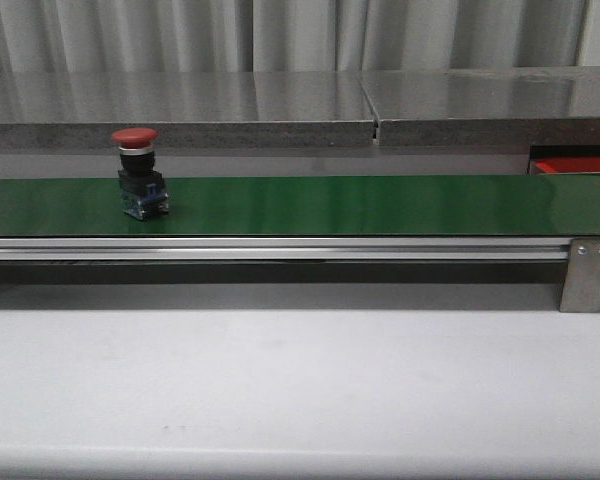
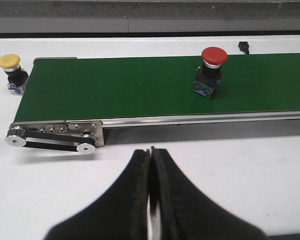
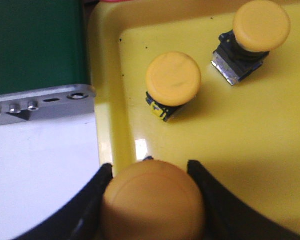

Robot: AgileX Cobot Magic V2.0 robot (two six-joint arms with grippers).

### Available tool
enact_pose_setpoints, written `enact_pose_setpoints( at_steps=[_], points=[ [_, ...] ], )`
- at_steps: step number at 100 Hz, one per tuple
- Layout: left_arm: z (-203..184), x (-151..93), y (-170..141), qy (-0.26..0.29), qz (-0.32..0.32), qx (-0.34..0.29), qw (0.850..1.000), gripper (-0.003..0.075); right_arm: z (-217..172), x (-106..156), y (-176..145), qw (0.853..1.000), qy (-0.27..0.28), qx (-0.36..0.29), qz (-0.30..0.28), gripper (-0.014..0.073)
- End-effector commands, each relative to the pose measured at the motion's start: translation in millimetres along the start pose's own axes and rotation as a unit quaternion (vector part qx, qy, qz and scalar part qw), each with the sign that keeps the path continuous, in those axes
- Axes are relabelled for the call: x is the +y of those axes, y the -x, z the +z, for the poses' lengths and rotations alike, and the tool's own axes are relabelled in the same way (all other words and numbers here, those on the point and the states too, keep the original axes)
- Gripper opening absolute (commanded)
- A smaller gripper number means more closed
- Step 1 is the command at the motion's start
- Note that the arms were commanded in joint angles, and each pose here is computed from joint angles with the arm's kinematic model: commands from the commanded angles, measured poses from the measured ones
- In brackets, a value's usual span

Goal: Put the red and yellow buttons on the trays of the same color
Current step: 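Carry the yellow button into the yellow tray and open the right gripper, then move the right gripper back over the belt toward the red button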

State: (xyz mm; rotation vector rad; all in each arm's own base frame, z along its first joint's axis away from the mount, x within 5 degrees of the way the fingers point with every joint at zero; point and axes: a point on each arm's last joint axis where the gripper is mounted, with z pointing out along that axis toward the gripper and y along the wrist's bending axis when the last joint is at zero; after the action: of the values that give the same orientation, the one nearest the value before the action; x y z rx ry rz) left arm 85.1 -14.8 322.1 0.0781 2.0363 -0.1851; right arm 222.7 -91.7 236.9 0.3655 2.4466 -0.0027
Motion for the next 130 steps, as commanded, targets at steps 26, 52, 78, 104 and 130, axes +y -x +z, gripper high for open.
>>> enact_pose_setpoints(
  at_steps=[26,52,78,104,130],
  points=[
    [-4,-1,12,-0.003,-0.006,-0.044,0.999,-0.0020,32,-11,1,0.999,-0.019,-0.001,0.036,0.0111],
    [-4,-1,12,-0.003,-0.006,-0.044,0.999,-0.0020,50,-14,-5,0.998,-0.019,0.028,0.044,0.0115],
    [-4,-1,12,-0.003,-0.006,-0.044,0.999,-0.0020,51,-14,-6,0.998,-0.018,0.032,0.045,0.0288],
    [-4,-1,12,-0.003,-0.006,-0.044,0.999,-0.0020,50,-13,-5,0.998,-0.014,0.031,0.051,0.0506],
    [-4,-1,12,-0.003,-0.006,-0.044,0.999,-0.0020,31,-10,2,0.999,-0.012,0.000,0.045,0.0506]
  ],
)
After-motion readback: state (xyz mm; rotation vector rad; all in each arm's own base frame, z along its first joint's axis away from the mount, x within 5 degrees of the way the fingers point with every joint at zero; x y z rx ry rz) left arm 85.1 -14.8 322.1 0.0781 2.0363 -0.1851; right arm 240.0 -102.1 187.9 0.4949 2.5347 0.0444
